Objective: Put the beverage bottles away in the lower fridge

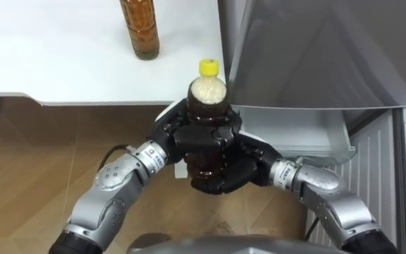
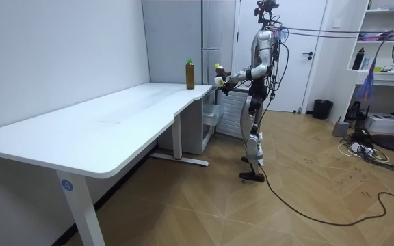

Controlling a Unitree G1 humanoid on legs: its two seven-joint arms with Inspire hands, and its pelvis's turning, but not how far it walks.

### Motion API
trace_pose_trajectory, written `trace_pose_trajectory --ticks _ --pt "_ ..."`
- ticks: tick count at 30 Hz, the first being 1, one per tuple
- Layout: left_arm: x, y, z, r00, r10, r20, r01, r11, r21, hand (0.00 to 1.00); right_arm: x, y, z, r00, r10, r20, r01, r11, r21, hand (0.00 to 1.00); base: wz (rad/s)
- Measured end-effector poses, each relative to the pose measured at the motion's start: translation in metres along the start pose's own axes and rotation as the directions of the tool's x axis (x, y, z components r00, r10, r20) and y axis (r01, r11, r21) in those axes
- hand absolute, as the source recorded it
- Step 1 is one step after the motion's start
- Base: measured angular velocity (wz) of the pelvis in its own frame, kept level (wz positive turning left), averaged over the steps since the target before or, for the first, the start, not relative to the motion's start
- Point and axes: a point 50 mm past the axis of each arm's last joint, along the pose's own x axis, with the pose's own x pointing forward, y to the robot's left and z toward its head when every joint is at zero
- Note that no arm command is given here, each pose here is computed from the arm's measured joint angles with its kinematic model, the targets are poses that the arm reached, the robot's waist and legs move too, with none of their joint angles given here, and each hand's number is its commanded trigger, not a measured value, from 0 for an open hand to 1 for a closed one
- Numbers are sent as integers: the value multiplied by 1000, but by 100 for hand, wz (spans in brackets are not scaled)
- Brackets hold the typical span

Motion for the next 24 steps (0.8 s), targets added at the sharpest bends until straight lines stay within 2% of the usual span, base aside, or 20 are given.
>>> trace_pose_trajectory --ticks 21,22,23,24 --pt "3 -11 -3 998 -59 5 59 998 7 100 -2 1 -4 999 9 -35 -9 1000 -20 100 0" --pt "3 -12 -3 998 -63 3 63 998 8 67 -2 1 -4 999 11 -38 -12 1000 -22 100 0" --pt "3 -12 -3 998 -63 3 63 998 8 52 -2 1 -5 999 12 -39 -12 1000 -22 100 0" --pt "3 -12 -3 998 -70 5 70 998 9 0 -2 1 -5 999 13 -41 -14 1000 -23 100 0"
